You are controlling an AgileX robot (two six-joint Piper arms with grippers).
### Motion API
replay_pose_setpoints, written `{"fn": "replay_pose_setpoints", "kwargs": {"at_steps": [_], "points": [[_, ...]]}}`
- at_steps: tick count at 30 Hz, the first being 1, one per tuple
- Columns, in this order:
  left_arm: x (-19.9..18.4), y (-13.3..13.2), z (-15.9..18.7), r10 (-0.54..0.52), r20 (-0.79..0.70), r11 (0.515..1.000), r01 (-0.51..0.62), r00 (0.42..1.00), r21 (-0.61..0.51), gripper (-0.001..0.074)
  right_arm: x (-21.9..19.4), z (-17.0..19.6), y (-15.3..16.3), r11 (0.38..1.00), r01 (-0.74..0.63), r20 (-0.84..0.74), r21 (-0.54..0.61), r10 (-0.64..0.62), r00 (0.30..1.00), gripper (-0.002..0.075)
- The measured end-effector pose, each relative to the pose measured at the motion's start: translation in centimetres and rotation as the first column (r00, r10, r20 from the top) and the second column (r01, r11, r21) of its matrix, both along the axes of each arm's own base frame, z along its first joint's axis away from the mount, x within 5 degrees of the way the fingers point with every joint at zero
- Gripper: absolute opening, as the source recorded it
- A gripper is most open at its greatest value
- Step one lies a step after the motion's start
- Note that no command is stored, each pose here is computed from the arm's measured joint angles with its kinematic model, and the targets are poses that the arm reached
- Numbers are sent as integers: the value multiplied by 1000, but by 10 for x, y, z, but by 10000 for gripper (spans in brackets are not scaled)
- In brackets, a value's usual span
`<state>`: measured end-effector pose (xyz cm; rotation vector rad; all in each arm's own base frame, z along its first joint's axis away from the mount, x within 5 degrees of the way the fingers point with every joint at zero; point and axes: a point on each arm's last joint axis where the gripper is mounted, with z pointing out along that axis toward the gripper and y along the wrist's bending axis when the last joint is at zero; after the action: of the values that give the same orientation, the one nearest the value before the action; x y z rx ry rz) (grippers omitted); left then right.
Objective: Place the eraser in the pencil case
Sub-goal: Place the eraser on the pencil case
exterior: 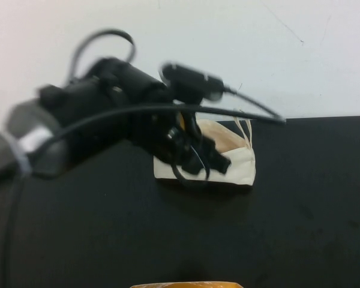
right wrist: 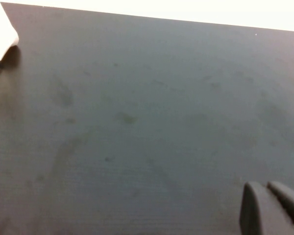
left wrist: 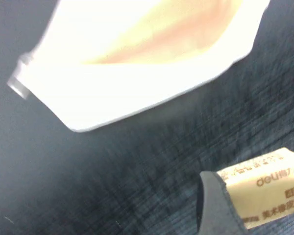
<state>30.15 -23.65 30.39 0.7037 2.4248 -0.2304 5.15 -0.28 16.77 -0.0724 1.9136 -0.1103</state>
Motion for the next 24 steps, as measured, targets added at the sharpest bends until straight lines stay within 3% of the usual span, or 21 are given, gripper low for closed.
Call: {"fn": "replay_pose_setpoints", "kwargs": {"at_steps": [5,11,17,24], "points": [[-4,5,34,-12,165,996,26,986,-82,299,0,1,0,1000,0,2,0,0,1000,-1],[1,3,42,-21,267,992,54,963,-117,299,0,1,0,1000,0,2,0,0,1000,-1],[26,14,36,77,300,981,-18,951,-195,299,0,1,0,1000,0,2,0,0,1000,-1],[58,22,0,150,242,974,-102,959,-202,299,0,1,0,1000,0,2,0,0,1000,-1]]}}
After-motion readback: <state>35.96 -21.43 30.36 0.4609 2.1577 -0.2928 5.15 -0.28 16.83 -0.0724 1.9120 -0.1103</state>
